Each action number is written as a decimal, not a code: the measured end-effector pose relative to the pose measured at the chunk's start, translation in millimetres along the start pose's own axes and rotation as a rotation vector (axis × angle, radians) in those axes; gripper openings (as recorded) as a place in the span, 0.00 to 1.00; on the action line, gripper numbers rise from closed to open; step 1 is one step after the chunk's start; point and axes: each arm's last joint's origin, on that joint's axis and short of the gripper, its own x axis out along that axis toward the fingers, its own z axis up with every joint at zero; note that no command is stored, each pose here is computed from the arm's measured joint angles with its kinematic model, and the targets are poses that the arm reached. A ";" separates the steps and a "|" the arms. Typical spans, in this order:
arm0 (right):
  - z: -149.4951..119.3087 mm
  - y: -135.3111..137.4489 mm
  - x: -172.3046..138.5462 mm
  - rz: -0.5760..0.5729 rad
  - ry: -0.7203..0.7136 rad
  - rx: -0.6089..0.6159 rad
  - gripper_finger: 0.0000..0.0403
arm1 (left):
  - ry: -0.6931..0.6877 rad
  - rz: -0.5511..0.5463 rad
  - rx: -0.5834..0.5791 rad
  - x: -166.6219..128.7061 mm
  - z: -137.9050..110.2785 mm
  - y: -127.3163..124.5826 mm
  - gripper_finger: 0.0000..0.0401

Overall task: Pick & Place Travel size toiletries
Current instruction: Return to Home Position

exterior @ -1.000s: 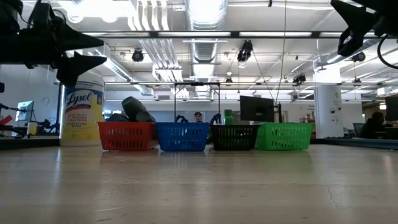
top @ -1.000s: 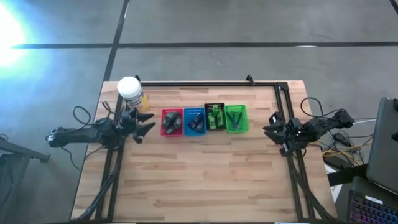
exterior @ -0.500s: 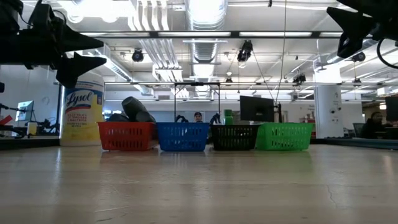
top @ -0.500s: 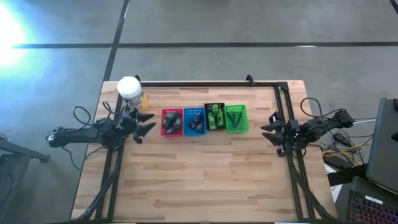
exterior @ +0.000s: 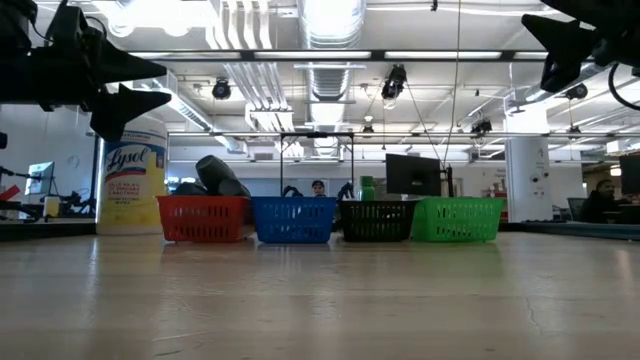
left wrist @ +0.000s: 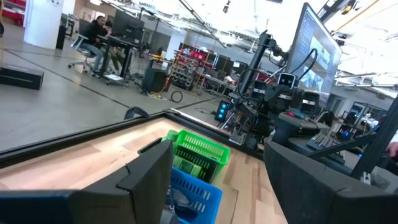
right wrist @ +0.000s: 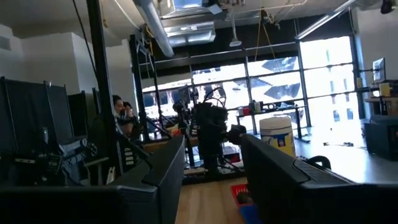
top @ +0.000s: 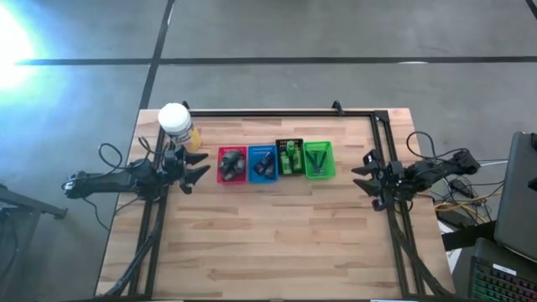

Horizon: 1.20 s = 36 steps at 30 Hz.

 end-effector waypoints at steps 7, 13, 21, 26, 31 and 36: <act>-7.8 -13.1 2.7 0.093 0.090 -0.012 0.42 | 0.001 0.000 0.000 0.0 -0.3 0.1 0.64; -8.3 -24.1 3.4 0.014 0.100 -0.053 0.45 | 0.002 0.000 0.001 0.1 -0.5 0.1 0.64; -16.6 -29.7 2.1 -0.039 0.189 -0.086 0.48 | 0.002 0.000 0.001 0.1 -0.5 0.1 0.64; -20.0 -30.3 1.4 -0.049 0.224 -0.031 0.49 | 0.003 0.000 0.001 0.1 -0.6 0.1 0.64; -20.2 -30.3 1.3 -0.053 0.225 -0.008 0.47 | 0.003 0.000 0.001 0.1 -0.6 0.1 0.64; -21.1 -30.5 1.1 -0.054 0.235 -0.008 0.44 | 0.003 0.001 0.001 0.1 -0.7 0.2 0.64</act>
